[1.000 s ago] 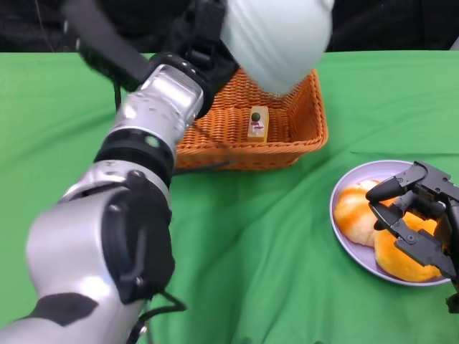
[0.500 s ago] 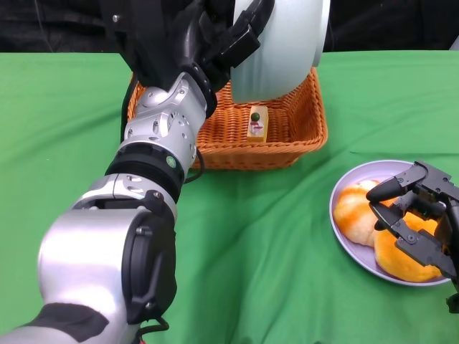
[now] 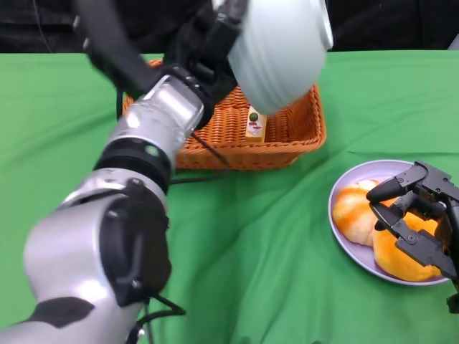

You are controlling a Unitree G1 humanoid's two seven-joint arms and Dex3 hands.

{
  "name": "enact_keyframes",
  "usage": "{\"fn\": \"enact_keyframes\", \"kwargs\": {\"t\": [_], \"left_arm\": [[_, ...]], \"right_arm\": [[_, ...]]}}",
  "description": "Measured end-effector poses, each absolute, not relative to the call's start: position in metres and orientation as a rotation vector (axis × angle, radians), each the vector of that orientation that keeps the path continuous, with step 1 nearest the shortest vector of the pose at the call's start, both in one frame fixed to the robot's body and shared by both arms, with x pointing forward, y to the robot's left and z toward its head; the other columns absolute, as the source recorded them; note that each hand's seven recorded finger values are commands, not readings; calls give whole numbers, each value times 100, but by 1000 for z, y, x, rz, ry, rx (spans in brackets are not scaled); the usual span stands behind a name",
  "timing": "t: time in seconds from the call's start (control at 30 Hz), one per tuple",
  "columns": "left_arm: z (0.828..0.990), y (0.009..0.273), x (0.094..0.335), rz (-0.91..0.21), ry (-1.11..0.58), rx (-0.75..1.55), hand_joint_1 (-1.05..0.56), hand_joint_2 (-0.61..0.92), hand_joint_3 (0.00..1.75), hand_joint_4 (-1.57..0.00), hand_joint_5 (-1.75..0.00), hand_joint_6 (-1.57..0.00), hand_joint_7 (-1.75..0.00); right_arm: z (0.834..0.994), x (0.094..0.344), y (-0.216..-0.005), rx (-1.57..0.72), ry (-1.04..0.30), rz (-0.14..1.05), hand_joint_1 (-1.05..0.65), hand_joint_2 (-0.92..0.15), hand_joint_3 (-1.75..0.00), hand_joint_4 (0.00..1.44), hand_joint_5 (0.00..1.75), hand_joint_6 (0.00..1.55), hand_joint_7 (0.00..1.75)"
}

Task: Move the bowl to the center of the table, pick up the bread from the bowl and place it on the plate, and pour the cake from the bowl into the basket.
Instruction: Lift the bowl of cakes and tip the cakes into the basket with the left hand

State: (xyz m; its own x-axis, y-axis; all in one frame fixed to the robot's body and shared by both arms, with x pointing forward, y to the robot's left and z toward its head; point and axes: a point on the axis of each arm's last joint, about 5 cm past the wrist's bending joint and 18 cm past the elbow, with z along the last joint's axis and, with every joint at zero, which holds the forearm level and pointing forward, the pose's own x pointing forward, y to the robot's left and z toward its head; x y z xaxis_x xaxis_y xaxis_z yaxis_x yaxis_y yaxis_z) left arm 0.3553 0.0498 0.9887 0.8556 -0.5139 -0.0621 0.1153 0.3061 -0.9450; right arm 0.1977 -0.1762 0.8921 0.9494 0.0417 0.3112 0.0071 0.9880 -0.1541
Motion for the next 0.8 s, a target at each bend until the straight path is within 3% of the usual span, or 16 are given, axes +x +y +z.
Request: {"fn": "enact_keyframes", "kwargs": {"t": [0.17, 0.8], "left_arm": [[995, 53, 357, -426, 420, -1296, -42, 92, 39, -78, -175, -49, -175], [996, 53, 358, -420, 436, -1299, -43, 92, 39, -81, -175, -55, -175]], "right_arm": [[892, 198, -176, -154, -319, 18, -15, -89, -26, 69, 154, 65, 128], [892, 198, -176, -154, -317, 20, -15, -89, -28, 70, 154, 64, 128]]}}
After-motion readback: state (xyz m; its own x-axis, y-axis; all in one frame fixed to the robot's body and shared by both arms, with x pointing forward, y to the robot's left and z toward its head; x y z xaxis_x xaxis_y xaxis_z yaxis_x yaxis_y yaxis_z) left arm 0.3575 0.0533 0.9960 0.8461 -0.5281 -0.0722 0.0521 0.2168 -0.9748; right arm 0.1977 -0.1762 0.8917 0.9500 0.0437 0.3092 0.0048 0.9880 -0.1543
